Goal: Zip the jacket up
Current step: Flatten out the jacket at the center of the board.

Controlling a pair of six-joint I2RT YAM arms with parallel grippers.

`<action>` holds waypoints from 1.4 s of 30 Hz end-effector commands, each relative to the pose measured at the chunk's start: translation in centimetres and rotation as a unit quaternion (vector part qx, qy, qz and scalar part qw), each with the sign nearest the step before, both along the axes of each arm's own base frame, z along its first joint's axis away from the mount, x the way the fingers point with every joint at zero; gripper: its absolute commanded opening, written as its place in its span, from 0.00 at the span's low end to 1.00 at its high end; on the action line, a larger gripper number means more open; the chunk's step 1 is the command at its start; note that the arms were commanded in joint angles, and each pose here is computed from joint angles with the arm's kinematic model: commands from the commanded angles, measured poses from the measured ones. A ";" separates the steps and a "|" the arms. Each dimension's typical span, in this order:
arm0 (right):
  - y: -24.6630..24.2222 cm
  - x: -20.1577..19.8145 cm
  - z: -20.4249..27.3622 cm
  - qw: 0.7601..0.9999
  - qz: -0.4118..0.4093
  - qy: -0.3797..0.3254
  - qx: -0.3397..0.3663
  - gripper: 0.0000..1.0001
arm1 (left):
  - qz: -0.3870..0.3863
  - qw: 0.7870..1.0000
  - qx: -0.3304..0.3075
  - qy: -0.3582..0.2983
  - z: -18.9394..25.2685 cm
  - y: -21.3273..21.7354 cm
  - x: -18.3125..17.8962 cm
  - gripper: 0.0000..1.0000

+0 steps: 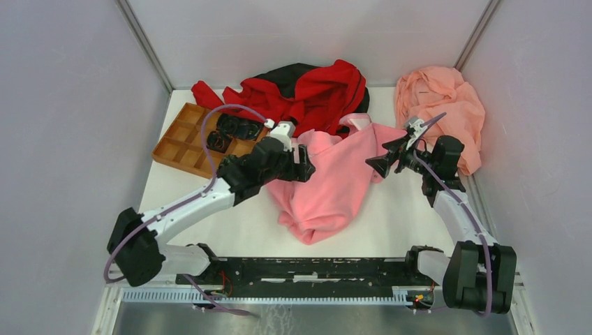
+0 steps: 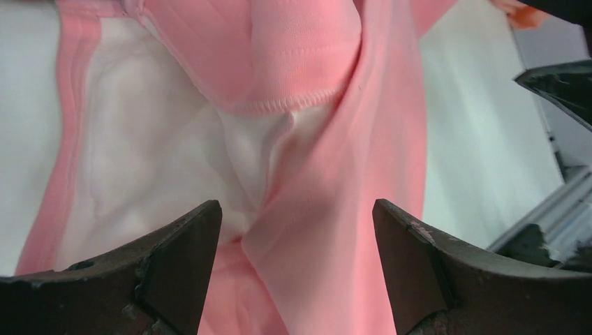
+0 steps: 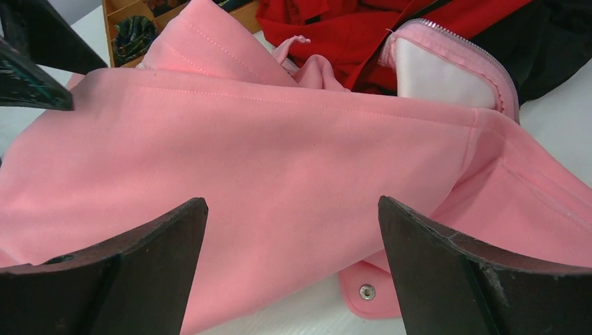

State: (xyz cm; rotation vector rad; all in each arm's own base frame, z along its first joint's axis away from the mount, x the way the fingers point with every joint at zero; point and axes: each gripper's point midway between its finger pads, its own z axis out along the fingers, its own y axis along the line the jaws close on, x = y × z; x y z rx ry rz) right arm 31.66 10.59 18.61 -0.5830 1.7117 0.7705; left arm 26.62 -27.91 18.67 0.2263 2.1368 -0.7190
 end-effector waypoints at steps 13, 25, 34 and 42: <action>-0.9 0.9 0.8 1.000 -0.018 -0.012 -0.002 0.98 | -0.177 0.982 0.056 -0.023 2.2 -5.4 0.2 0.05; -2.7 2.4 -1.8 0.974 -0.149 0.116 0.125 0.98 | -0.327 0.937 -0.027 0.120 -5.0 -3.9 -12.0 0.02; -1.9 3.0 -6.1 0.945 -0.195 0.220 0.144 0.97 | -0.336 0.932 -0.043 0.133 -6.6 -4.3 -13.2 0.03; 0.1 4.3 -7.8 0.927 -0.194 0.286 0.148 0.97 | -0.361 0.919 -0.040 0.156 -7.7 -4.5 -14.8 0.03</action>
